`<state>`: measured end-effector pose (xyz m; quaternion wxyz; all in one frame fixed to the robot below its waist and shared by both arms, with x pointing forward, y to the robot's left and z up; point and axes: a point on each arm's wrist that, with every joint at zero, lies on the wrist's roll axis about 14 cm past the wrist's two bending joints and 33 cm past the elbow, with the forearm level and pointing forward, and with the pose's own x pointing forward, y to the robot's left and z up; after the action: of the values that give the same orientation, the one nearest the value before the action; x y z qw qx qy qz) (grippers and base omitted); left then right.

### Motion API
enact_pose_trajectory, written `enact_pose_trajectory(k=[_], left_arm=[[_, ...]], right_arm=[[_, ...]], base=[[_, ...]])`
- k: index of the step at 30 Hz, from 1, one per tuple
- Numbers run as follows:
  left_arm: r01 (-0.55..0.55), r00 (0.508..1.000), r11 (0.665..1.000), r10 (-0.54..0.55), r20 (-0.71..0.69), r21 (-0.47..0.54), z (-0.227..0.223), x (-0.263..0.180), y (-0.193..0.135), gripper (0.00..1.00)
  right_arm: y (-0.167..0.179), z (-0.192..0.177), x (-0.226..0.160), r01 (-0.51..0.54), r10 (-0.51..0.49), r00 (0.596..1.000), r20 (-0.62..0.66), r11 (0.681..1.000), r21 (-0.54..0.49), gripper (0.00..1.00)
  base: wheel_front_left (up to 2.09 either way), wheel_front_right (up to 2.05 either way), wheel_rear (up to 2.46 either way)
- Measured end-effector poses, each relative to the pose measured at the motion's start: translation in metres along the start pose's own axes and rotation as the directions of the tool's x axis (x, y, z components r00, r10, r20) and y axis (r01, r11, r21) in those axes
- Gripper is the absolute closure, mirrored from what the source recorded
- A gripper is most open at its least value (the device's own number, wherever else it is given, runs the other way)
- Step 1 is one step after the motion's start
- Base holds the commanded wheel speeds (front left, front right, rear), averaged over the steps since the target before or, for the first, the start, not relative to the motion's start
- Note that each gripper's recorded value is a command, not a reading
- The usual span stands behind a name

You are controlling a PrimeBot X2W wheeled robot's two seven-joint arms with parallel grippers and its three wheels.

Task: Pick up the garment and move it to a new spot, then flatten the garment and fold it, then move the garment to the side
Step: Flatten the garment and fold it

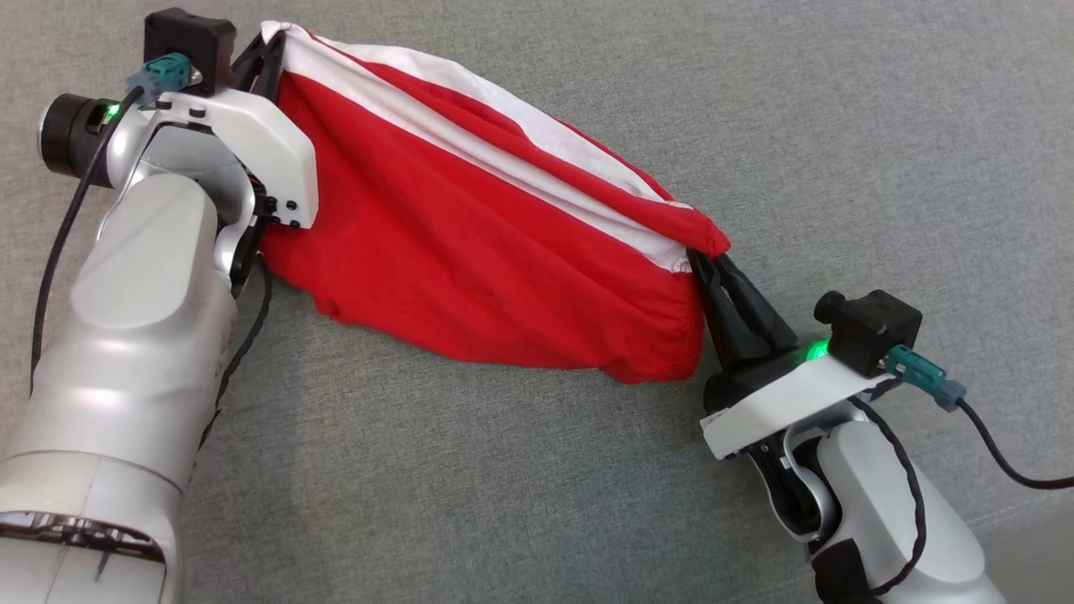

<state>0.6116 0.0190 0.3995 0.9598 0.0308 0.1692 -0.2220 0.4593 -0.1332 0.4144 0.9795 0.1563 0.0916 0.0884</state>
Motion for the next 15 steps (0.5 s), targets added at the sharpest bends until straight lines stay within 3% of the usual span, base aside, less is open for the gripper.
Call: enact_pose_trajectory(k=[1,2,3,4,5,15], left_arm=[[0.002,1.000,1.000,-0.002,-0.003,0.000,0.000,0.001,-0.002,1.00],[0.004,1.000,1.000,-0.004,-0.003,0.001,-0.001,0.001,-0.003,0.84],[0.007,1.000,1.000,-0.007,-0.003,0.002,-0.001,0.002,-0.005,0.59],[0.009,1.000,1.000,-0.009,-0.002,0.006,-0.001,0.002,-0.006,0.26],[0.011,1.000,1.000,-0.011,-0.002,0.008,-0.002,0.001,-0.006,0.00],[-0.003,0.999,1.000,0.003,0.036,0.007,0.004,-0.013,-0.004,0.00]], right_arm=[[-0.001,0.001,0.000,0.002,-0.002,1.000,0.003,1.000,-0.001,0.62],[-0.002,0.003,0.001,0.003,-0.003,1.000,0.007,1.000,-0.002,0.54],[-0.002,0.003,0.001,0.005,-0.005,1.000,0.009,1.000,-0.002,0.00],[-0.002,0.004,0.001,0.005,-0.005,1.000,0.010,1.000,-0.002,0.00],[-0.002,0.005,0.000,0.005,-0.005,1.000,0.012,1.000,-0.001,0.00],[-0.005,0.018,-0.007,0.023,-0.022,0.998,0.051,0.999,-0.027,0.00]], base=[[0.00,0.00,0.00],[0.00,0.00,0.00],[0.00,0.00,0.00],[0.00,0.00,0.00],[0.00,0.00,0.00],[0.00,0.00,0.00]])
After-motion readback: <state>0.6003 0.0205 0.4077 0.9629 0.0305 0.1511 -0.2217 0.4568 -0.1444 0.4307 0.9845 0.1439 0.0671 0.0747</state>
